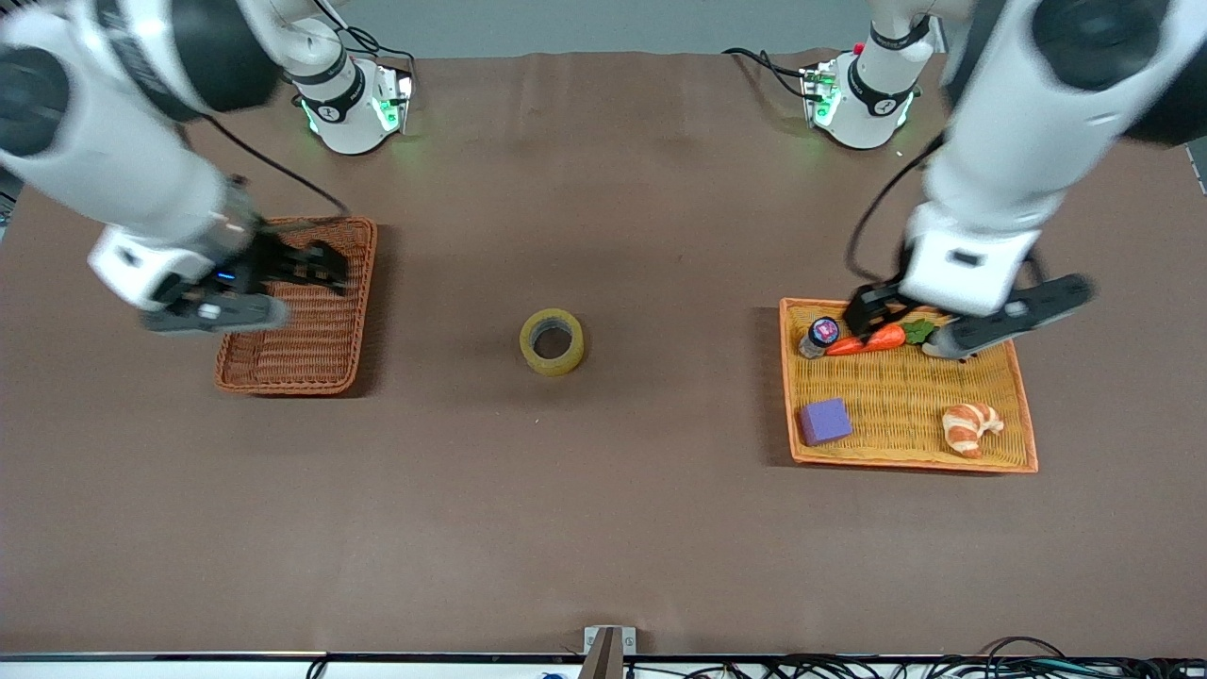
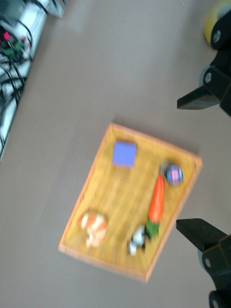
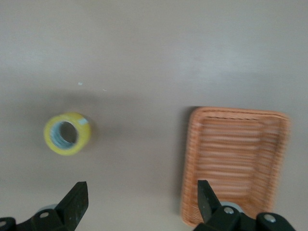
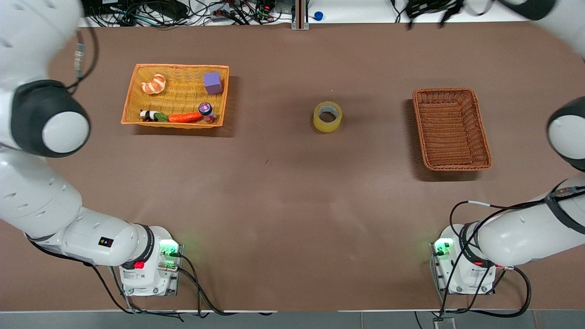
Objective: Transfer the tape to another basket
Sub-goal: 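Grasp the tape roll with the right gripper while the left gripper withdraws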
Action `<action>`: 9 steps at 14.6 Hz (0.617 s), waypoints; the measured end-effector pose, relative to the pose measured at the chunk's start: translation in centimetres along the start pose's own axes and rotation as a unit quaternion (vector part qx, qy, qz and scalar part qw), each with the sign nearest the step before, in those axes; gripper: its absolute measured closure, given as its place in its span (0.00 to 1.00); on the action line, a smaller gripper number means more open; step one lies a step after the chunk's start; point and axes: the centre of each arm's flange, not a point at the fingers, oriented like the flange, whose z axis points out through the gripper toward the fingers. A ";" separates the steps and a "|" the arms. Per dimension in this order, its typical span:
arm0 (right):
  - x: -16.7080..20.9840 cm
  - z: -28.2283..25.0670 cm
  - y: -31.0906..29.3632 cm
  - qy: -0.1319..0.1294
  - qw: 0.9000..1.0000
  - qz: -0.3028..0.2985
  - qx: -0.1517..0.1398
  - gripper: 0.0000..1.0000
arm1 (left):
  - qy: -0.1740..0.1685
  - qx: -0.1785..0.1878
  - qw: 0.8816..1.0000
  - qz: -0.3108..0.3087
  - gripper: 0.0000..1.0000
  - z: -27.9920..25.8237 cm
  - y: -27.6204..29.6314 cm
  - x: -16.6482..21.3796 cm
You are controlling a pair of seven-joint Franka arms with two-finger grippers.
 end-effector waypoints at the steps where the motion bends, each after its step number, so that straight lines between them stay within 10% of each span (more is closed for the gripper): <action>1: 0.4 2.1 -3.0 0.002 1.000 0.000 -0.001 0.00 | -0.006 0.000 1.000 0.013 0.00 -1.2 -2.7 0.5; 9: 0.9 22.7 -14.4 0.034 0.998 -0.046 0.002 0.00 | -0.053 -0.029 0.990 0.128 0.00 -1.9 -14.5 1.9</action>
